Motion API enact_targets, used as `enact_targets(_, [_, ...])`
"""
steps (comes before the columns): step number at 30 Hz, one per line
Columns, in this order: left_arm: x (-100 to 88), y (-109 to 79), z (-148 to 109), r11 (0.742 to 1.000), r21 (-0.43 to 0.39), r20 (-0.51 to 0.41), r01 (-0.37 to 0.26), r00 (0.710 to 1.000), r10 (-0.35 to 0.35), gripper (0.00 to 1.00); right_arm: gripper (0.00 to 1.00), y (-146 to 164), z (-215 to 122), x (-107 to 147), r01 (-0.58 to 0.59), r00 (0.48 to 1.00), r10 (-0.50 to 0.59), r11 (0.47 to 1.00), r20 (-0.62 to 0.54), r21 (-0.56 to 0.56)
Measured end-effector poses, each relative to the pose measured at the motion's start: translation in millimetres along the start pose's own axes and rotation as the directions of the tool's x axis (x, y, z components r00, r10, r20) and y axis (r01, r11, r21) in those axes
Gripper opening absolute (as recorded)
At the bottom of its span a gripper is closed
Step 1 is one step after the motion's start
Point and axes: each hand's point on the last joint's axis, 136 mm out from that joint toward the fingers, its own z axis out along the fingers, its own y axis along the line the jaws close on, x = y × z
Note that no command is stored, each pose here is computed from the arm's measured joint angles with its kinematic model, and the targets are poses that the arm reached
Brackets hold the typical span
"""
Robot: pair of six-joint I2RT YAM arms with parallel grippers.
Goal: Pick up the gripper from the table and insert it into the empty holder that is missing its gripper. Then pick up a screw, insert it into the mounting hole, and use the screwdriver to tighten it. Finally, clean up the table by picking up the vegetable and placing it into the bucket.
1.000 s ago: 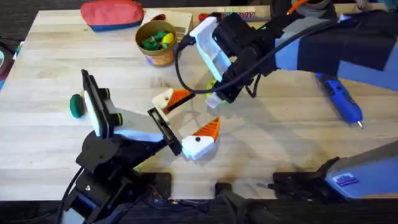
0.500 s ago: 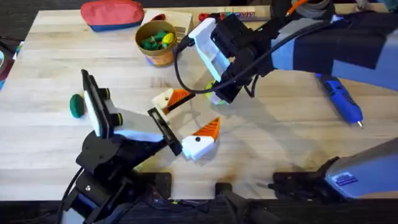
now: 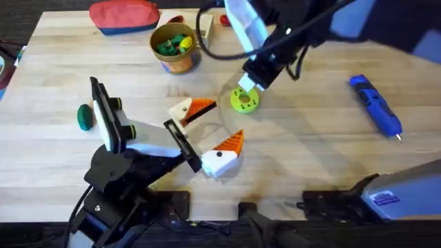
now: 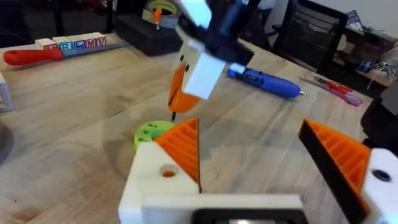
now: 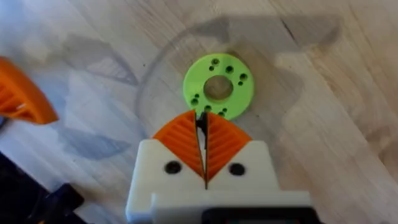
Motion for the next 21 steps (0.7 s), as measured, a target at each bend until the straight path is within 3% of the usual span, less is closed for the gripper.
enact_targets(1, [0.0, 0.0, 0, 1.000, 0.000, 0.000, 0.000, 1.000, 0.000, 0.987, 0.003, 1, -11, -2, 0.001, 1.000, -0.001, 1.000, 0.006, 0.001])
enact_targets(3, [0.0, -0.1, 0, 1.000, 0.000, 0.000, 0.000, 1.000, 0.000, 0.987, 0.003, 26, -77, -15, 0.052, 0.998, -0.051, 0.999, 0.030, -0.006])
enact_targets(4, [0.0, -0.1, 0, 1.000, 0.000, 0.000, -0.001, 1.000, 0.001, 0.987, 0.003, 33, -85, -18, 0.069, 0.997, -0.069, 0.998, 0.037, -0.010])
enact_targets(5, [0.0, -0.1, 0, 1.000, 0.001, 0.000, -0.018, 1.000, 0.018, 0.988, 0.003, 59, -103, -32, 0.132, 0.987, -0.128, 0.990, 0.094, -0.042])
enact_targets(11, [0.6, -2.6, 0, 0.996, 0.015, -0.002, -0.090, 0.996, 0.090, 0.988, 0.003, 109, -120, -55, 0.228, 0.958, -0.192, 0.961, 0.215, -0.157])
enact_targets(21, [0.8, -3.8, 0, 0.991, 0.022, -0.002, -0.134, 0.991, 0.134, 0.987, 0.003, 143, -112, -59, 0.268, 0.951, -0.220, 0.937, 0.217, -0.223])
